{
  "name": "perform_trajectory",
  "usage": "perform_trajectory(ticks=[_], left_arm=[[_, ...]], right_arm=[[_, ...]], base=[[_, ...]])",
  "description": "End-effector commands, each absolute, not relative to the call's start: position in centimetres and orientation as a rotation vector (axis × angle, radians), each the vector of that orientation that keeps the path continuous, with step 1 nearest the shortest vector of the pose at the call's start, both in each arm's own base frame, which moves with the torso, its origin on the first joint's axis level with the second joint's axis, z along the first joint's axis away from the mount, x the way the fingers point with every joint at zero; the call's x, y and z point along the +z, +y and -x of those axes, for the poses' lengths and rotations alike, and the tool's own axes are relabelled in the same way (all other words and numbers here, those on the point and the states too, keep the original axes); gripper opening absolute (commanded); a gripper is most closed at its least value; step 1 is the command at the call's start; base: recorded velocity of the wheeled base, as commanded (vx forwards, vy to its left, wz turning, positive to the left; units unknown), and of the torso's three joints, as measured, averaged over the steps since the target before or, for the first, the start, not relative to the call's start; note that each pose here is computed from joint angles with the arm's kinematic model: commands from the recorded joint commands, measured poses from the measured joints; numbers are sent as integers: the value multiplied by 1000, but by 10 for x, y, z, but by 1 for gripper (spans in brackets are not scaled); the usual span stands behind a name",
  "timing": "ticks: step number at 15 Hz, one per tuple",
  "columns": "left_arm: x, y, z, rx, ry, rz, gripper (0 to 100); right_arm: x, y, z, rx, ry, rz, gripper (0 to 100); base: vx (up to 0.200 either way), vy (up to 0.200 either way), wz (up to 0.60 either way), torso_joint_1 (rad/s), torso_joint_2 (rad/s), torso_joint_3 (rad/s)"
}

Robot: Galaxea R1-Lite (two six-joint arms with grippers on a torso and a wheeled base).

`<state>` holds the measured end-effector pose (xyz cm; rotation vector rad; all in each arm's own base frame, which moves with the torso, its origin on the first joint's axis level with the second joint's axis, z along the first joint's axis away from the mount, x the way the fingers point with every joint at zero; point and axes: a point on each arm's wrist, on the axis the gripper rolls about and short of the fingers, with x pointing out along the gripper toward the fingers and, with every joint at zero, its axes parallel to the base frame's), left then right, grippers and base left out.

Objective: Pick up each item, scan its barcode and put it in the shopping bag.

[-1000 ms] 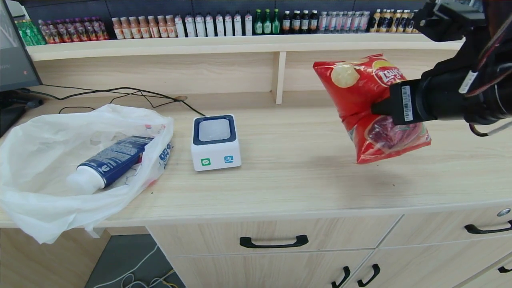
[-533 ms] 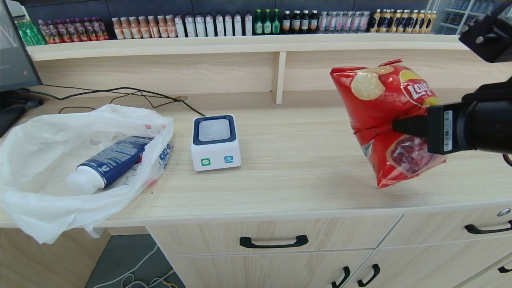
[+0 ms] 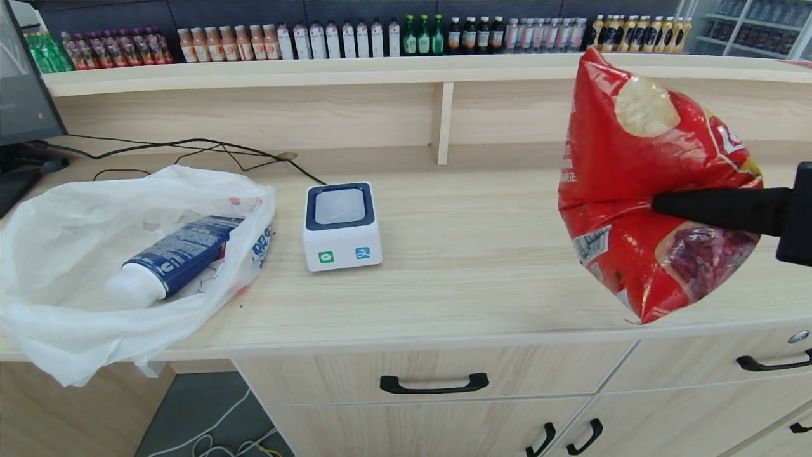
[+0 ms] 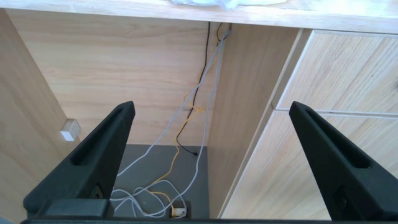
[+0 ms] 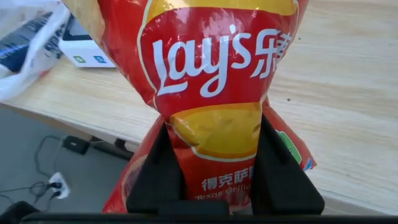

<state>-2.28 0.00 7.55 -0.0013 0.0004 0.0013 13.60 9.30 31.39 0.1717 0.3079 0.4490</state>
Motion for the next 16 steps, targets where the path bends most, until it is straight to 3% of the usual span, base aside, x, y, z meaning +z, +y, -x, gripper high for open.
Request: perform_trajectory(ticks=[1,10,16], left_arm=[[75,0,23,2,0,2,100],[75,0,23,2,0,2,100],[75,0,23,2,0,2,100]], right_arm=[[307,90,-130,509,299,-230,0],[246,88,-120,815,198,-448,0],[235,95,-124,905,159,-636,0]], base=[[0,0,0,0,0,0],[0,0,0,0,0,0],[0,0,0,0,0,0]])
